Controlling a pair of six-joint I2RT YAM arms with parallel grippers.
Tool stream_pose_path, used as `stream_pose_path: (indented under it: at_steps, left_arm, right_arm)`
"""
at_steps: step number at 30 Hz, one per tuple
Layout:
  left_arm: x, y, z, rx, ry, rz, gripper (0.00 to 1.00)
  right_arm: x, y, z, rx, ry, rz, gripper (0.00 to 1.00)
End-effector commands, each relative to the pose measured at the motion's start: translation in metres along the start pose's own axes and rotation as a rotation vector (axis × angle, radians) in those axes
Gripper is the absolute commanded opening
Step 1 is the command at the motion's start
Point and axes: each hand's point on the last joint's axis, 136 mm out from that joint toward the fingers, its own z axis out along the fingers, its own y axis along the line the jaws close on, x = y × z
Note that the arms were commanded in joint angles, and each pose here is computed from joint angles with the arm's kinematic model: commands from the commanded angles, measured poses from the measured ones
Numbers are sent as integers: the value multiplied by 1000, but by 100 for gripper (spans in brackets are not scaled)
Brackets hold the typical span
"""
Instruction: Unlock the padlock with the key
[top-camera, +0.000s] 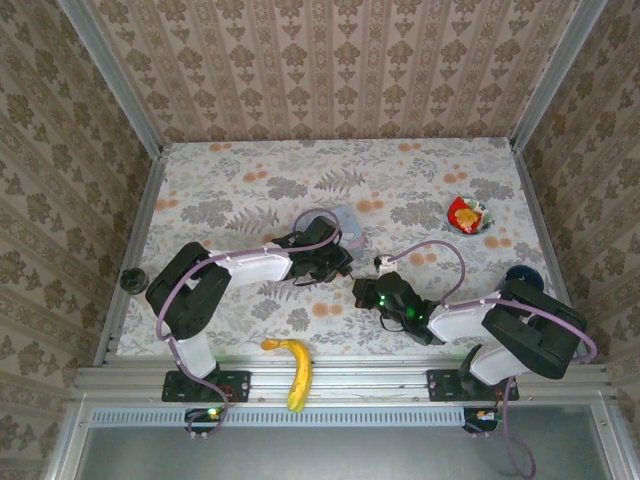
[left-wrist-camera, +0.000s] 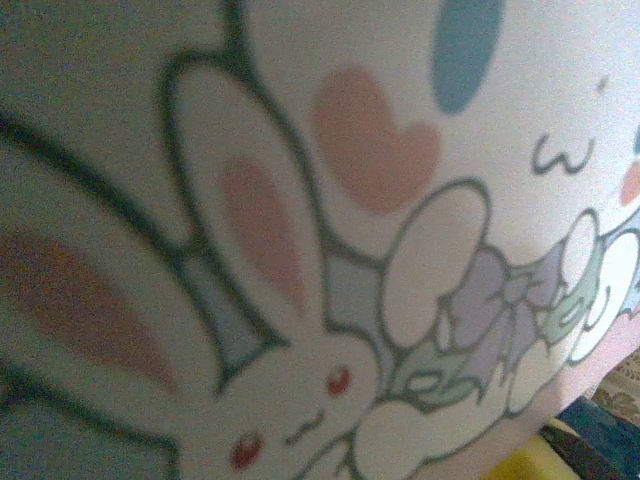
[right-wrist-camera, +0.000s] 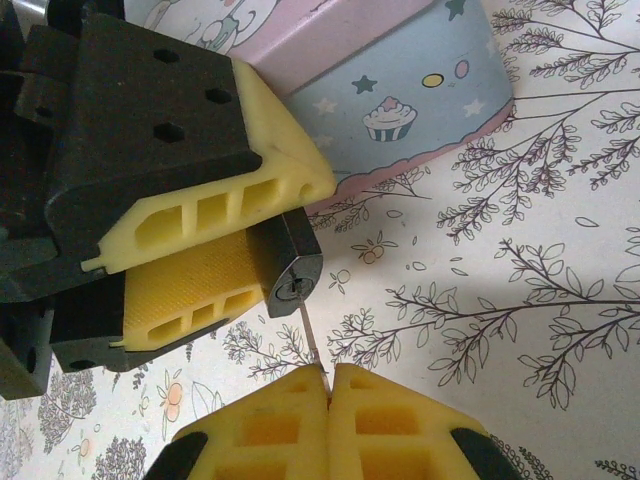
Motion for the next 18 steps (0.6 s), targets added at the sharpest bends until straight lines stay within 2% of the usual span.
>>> stream_pose_path:
  at_steps: [1, 18]
  left_arm:
    - [21, 28, 11, -80, 104, -58, 15]
    - [26, 28, 13, -75, 119, -45, 15]
  right_arm:
    - [-15, 10, 5, -26, -43, 25, 0]
    - [-17, 17, 12, -88, -26, 69, 0]
